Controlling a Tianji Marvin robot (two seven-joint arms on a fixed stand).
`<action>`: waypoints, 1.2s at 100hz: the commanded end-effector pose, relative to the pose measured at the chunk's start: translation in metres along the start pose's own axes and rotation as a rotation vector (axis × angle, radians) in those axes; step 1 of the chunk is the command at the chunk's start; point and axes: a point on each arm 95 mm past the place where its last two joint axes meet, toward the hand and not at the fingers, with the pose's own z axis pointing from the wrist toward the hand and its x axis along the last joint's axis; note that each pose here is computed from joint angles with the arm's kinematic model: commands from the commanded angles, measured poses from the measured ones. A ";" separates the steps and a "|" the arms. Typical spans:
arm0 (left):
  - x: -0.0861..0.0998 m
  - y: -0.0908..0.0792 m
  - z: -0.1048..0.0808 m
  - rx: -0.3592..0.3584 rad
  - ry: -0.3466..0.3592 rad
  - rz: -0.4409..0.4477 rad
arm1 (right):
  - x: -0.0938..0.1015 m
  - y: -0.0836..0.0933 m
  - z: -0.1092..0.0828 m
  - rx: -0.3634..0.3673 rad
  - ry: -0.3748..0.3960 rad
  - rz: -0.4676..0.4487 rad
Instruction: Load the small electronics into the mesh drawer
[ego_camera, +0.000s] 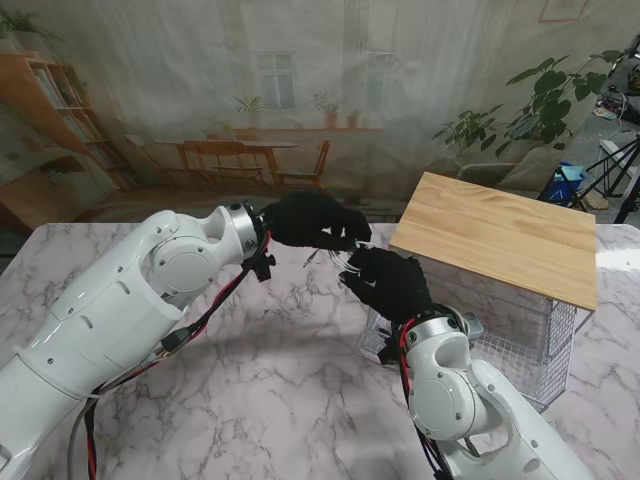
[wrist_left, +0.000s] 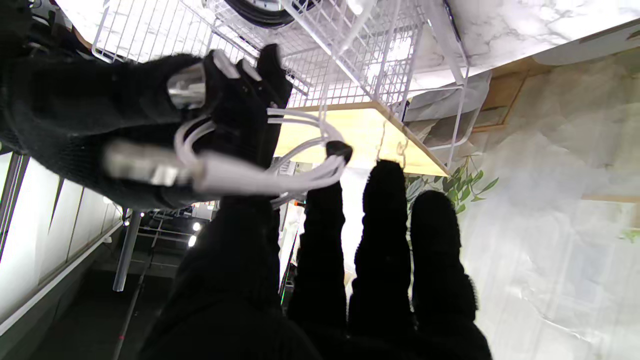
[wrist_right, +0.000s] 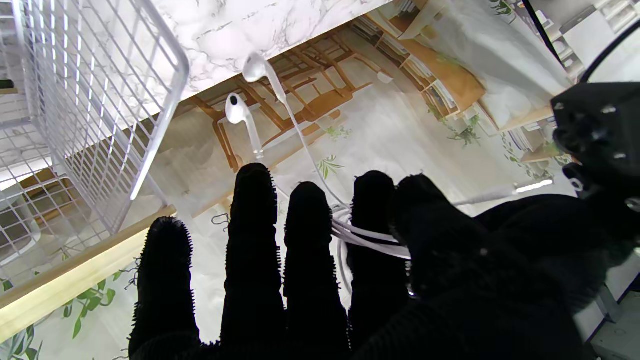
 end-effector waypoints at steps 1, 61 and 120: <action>-0.002 0.002 -0.001 -0.032 0.002 0.023 | 0.005 0.000 -0.003 -0.004 0.015 0.012; -0.039 -0.002 -0.050 0.115 -0.138 0.127 | 0.013 0.032 -0.007 -0.065 0.082 -0.007; -0.082 0.060 -0.120 0.153 -0.361 0.115 | -0.022 0.094 -0.055 -0.221 0.052 -0.224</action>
